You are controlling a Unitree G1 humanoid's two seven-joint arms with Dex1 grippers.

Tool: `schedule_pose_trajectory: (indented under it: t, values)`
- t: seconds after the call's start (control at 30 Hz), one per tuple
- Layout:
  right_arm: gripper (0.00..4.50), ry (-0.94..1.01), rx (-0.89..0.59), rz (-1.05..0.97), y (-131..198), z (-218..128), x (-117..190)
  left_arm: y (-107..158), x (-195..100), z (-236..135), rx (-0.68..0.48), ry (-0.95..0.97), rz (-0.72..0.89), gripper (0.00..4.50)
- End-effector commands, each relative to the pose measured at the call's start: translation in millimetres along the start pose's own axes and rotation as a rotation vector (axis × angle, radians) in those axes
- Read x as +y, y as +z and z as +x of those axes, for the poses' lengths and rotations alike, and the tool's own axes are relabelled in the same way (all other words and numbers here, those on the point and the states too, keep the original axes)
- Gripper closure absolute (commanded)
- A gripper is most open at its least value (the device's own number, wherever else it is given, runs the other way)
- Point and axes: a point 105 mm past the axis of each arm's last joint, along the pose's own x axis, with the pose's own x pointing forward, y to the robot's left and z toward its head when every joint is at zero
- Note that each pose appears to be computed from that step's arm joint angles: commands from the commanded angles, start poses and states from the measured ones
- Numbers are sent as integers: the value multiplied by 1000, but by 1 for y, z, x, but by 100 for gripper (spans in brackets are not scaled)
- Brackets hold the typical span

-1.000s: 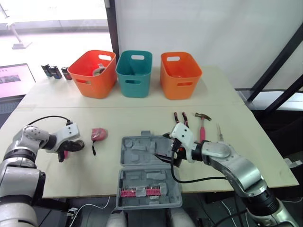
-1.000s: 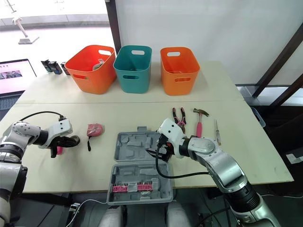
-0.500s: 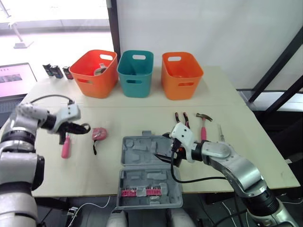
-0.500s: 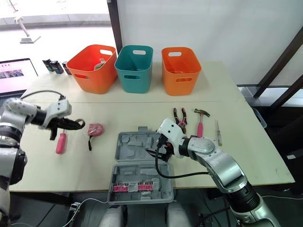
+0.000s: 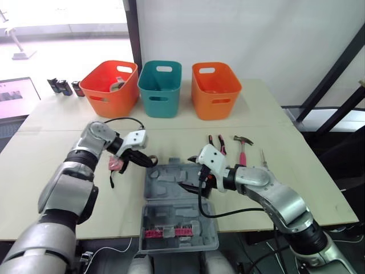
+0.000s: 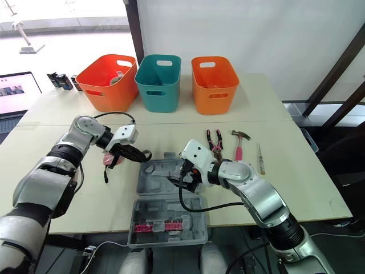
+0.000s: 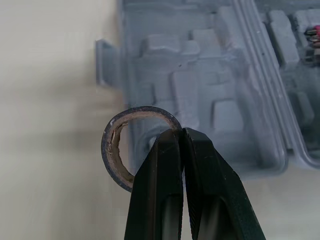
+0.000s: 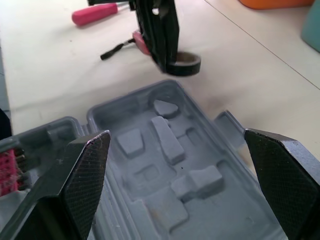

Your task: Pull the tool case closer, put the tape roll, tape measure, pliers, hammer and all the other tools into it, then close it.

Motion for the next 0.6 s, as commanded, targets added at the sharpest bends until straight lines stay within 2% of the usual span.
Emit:
schedule_pose_trajectory:
  t: [0.03, 0.6]
  values:
    - [0, -15, -33, -34, 12, 0, -1, -3, -4, 5, 18, -25, 17, 448]
    - [0, -58, -17, -18, 9, -8, -4, -26, -12, 24, 104, -37, 9, 448]
